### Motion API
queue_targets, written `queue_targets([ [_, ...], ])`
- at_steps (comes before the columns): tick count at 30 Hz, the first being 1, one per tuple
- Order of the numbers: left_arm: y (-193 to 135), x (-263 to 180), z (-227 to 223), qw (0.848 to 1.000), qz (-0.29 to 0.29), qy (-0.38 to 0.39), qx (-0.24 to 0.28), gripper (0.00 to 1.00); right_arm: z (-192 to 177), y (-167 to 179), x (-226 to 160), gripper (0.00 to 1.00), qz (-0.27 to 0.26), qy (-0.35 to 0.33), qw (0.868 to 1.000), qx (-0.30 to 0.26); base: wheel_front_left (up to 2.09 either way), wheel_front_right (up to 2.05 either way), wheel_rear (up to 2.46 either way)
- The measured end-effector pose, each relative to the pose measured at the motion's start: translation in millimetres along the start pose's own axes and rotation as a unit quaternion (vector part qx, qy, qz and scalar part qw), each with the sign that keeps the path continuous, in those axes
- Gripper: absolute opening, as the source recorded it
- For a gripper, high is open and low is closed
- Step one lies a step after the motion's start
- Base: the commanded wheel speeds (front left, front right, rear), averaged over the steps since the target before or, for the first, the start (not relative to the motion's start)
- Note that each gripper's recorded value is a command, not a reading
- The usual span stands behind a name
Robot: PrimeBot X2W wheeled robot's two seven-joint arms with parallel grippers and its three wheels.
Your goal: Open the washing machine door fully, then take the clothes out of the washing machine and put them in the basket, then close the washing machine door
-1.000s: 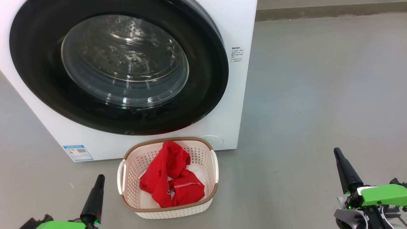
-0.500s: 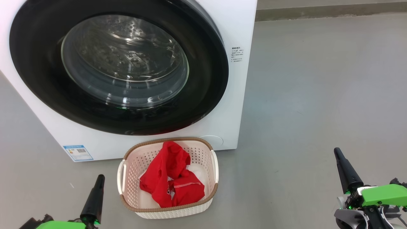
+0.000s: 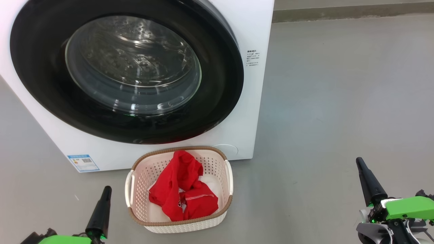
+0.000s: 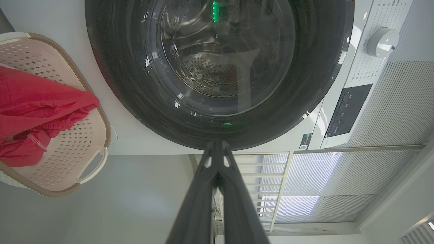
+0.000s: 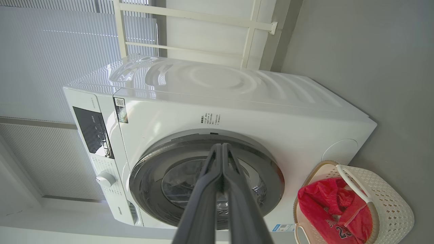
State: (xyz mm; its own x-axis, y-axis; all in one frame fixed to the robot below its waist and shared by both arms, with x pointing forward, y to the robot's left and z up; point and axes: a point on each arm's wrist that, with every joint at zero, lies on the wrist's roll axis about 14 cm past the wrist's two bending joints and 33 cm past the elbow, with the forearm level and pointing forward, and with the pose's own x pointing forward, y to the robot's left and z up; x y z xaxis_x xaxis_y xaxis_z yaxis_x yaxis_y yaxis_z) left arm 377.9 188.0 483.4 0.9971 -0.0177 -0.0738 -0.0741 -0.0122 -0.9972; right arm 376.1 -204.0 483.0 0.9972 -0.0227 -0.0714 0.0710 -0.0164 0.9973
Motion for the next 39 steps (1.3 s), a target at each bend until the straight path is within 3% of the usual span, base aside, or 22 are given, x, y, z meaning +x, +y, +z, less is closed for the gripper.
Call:
queue_targets([
  [39, 0.0, 0.0, 0.2, 1.0, 0.0, 0.0, 0.0, 0.0, -0.2, -0.1, 0.0, 0.0, 0.0, 0.0, 1.0, 0.001, 0.0, 0.0, 0.0],
])
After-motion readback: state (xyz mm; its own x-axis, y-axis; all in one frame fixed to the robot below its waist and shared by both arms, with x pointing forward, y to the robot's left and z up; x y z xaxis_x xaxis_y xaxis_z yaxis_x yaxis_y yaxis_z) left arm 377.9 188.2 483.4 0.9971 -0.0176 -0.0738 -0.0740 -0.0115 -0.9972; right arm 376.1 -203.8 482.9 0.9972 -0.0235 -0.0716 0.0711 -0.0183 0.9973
